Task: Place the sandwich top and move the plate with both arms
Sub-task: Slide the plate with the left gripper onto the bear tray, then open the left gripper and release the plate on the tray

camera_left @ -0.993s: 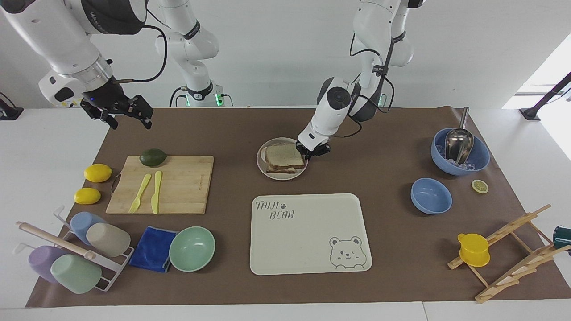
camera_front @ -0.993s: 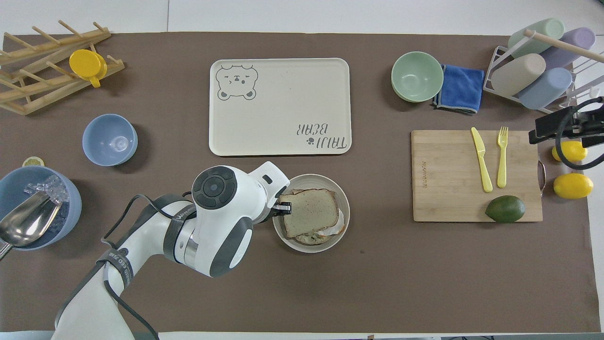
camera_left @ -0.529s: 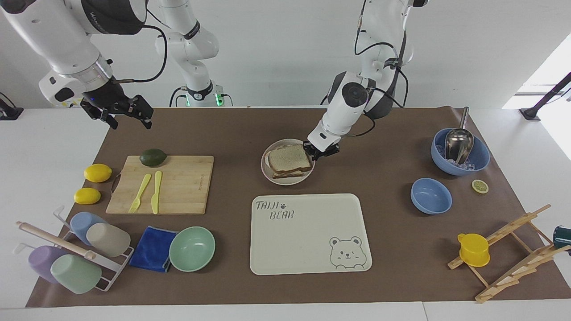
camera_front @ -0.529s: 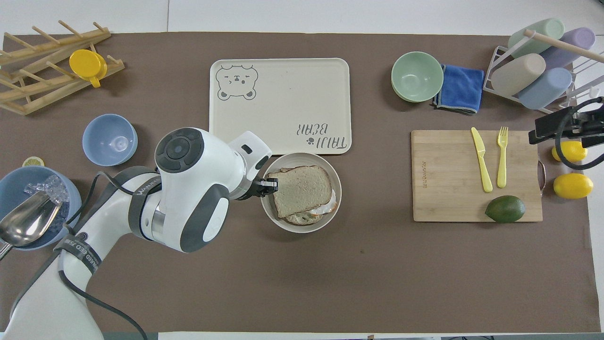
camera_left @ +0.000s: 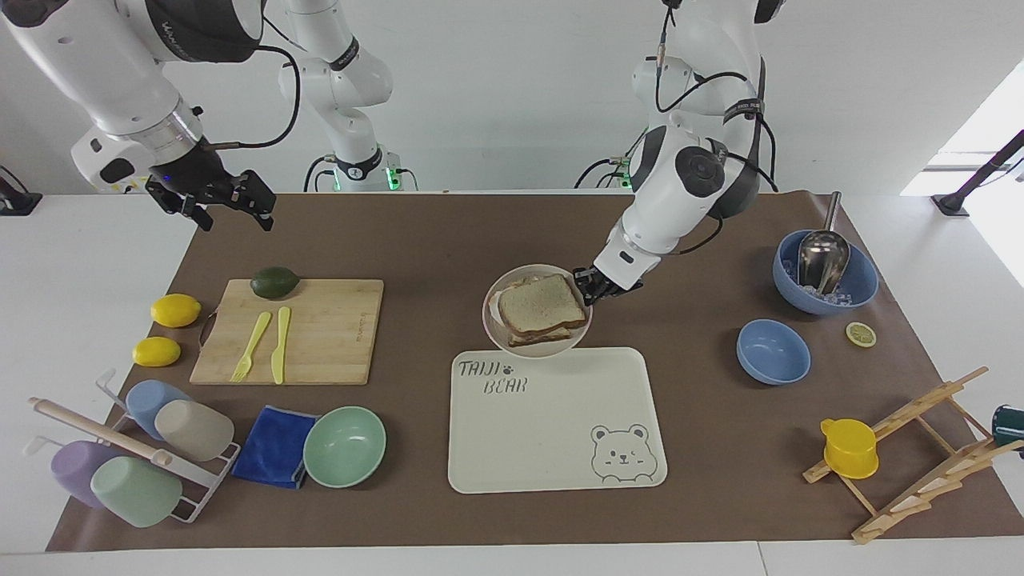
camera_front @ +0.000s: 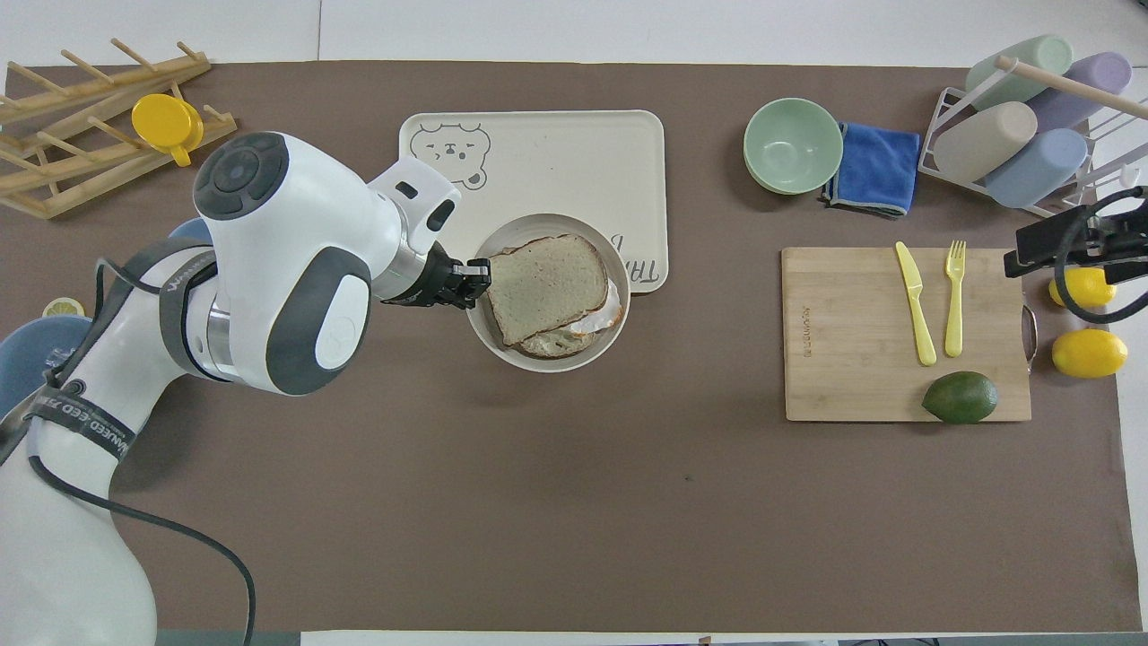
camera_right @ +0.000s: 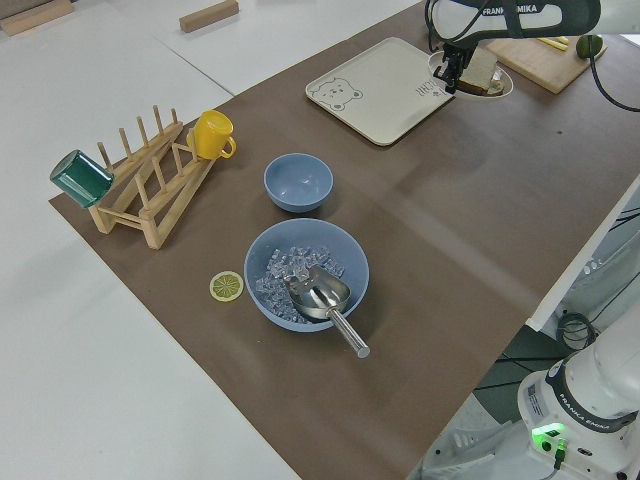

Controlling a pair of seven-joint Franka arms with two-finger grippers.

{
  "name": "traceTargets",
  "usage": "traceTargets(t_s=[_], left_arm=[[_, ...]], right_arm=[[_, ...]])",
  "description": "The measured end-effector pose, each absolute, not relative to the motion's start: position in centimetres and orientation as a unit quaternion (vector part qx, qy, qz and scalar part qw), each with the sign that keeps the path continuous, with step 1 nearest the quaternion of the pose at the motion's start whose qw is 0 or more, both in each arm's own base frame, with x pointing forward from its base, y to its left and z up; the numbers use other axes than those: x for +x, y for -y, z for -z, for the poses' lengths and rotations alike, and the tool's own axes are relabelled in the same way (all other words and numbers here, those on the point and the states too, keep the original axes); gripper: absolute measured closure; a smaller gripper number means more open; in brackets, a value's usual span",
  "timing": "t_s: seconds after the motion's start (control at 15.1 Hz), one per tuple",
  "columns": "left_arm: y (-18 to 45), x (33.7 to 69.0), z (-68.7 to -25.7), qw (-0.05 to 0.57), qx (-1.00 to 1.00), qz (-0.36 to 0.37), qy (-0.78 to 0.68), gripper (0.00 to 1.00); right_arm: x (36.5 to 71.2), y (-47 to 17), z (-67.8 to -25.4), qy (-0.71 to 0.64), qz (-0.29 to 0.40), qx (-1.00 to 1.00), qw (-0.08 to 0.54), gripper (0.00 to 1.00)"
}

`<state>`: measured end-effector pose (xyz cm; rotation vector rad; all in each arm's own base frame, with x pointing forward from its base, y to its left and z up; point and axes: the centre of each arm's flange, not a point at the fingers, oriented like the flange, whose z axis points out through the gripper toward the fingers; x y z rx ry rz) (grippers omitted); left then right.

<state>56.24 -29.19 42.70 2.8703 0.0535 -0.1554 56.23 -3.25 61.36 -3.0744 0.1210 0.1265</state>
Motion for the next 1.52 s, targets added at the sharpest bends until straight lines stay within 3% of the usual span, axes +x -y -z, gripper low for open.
traceTargets(t_s=[0.79,1.52], left_arm=[[27.4,64.6,-39.0,0.159,0.983,0.072,-0.063,0.97],[26.5,67.2,-35.4,0.166,0.982,0.031,-0.088,0.97]], right_arm=[[56.2,3.3,-61.3,-0.039,-0.042,-0.998,0.031,0.00],[56.2,3.3,-61.3,-0.039,-0.042,-0.998,0.031,0.00]])
